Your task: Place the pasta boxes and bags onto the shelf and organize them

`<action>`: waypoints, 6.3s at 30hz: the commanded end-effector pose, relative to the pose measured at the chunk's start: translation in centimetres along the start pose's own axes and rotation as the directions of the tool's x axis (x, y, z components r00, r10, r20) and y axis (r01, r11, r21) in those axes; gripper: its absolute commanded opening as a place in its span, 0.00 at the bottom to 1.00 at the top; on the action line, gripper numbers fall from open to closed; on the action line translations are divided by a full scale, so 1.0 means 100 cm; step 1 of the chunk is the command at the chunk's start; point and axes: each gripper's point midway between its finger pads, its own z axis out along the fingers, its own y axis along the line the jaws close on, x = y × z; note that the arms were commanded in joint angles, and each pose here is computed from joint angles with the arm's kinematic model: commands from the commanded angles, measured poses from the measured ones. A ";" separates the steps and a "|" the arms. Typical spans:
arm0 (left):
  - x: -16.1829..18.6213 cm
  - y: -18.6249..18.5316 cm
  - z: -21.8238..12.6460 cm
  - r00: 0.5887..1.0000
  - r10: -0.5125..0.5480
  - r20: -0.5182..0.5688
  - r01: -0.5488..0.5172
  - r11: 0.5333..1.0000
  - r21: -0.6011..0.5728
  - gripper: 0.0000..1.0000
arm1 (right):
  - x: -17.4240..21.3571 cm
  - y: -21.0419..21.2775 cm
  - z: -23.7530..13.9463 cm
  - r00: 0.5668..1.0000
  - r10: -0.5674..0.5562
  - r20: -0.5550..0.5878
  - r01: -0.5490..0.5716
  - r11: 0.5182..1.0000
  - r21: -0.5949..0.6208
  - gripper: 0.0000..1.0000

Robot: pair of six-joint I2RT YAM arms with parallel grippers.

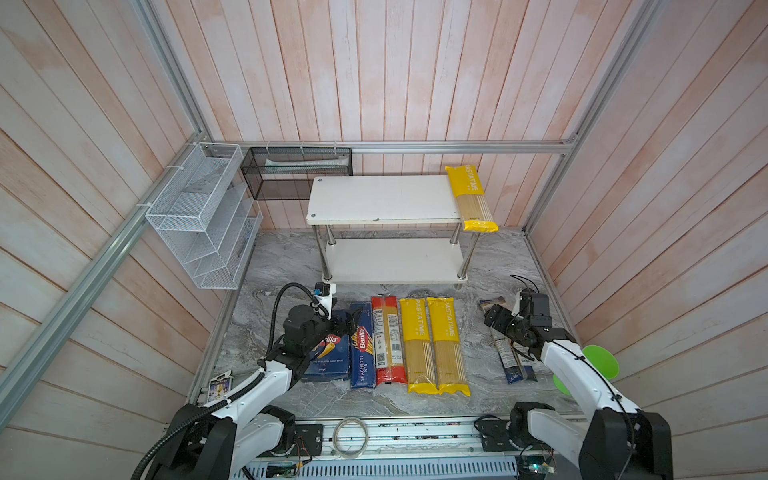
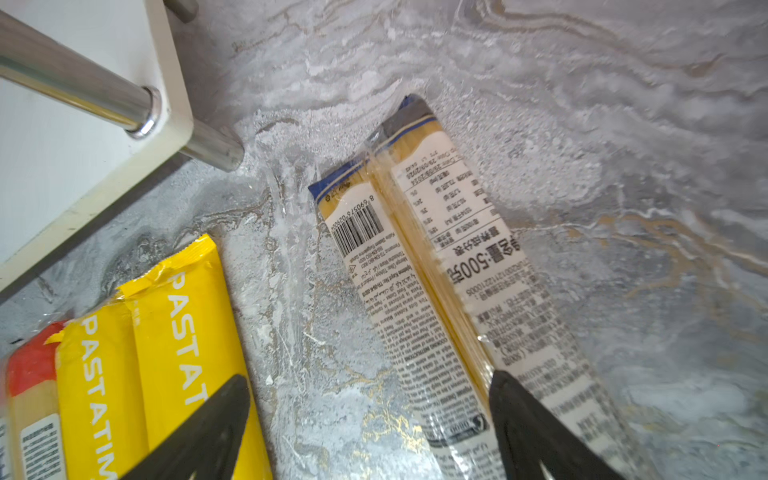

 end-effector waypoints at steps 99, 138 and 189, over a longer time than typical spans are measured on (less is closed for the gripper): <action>0.004 0.001 0.007 1.000 -0.017 -0.016 0.017 1.000 -0.003 1.00 | 0.010 0.003 0.089 0.936 -0.249 -0.249 0.293 0.942 0.161 0.96; 0.008 0.002 0.011 0.999 -0.028 -0.029 0.028 1.000 0.004 1.00 | 0.060 -0.022 0.056 0.925 -0.142 -0.351 0.205 0.967 0.151 0.95; 0.005 0.001 0.008 1.000 -0.020 -0.020 0.020 1.000 0.003 1.00 | 0.013 0.029 0.010 0.995 -0.101 -0.026 0.099 0.992 -0.076 0.10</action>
